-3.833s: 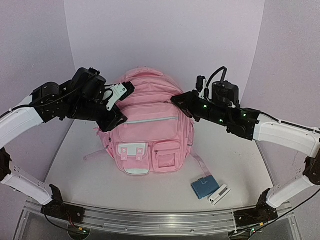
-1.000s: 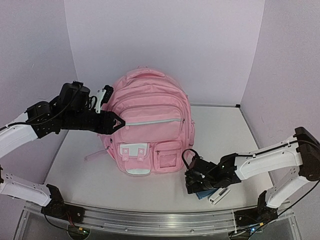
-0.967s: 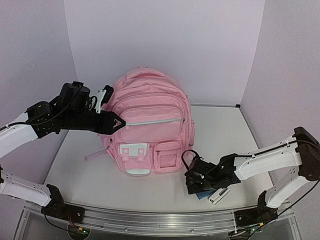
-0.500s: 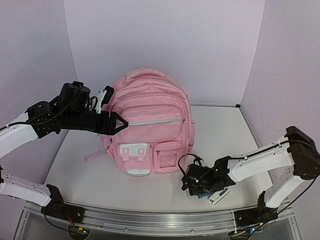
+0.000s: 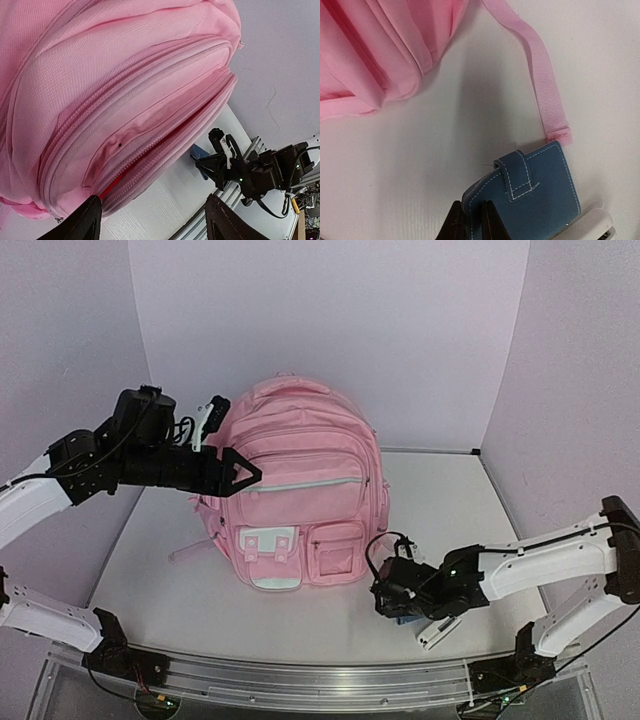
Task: Pack the student bag
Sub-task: Pick up the personal item from the center of the board.
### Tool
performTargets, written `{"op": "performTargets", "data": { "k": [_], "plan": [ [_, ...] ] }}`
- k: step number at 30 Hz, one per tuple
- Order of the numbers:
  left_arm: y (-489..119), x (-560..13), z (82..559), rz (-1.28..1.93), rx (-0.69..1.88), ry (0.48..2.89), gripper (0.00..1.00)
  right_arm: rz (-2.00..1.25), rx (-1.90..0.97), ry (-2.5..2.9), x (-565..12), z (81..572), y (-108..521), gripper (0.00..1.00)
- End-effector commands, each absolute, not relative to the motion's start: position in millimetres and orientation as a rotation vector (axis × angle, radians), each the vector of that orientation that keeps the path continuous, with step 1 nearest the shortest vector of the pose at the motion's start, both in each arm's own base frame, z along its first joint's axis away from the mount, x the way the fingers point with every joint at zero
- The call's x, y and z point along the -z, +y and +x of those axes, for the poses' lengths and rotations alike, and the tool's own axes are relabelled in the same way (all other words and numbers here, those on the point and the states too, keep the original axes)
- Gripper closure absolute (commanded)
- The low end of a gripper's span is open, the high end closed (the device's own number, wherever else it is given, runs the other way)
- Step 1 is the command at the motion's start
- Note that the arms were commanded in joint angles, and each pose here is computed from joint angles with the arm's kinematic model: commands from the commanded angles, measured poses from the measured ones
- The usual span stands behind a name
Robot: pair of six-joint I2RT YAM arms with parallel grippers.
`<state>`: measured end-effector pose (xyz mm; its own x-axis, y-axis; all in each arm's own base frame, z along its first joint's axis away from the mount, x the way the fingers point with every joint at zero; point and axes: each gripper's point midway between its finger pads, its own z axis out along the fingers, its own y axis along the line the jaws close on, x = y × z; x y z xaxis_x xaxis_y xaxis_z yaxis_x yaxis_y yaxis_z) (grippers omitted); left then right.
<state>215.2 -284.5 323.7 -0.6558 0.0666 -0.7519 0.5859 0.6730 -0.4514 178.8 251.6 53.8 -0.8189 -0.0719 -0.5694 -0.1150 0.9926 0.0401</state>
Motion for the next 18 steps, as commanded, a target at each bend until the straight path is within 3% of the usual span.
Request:
{"op": "performTargets", "data": {
  "k": [1,10,18],
  "plan": [
    [-302.1,-365.3,212.3,0.556,1.034,2.066,0.29,0.015,-0.317,2.379,-123.5,190.1,255.7,0.96],
    [-338.7,-400.6,208.8,0.731,1.161,1.976,0.26,0.096,-0.689,2.019,-279.8,194.3,227.8,1.00],
    [-364.4,-418.6,183.2,1.004,1.323,1.761,0.18,-0.008,-1.110,1.655,-412.5,166.7,219.8,1.00]
  ]
}}
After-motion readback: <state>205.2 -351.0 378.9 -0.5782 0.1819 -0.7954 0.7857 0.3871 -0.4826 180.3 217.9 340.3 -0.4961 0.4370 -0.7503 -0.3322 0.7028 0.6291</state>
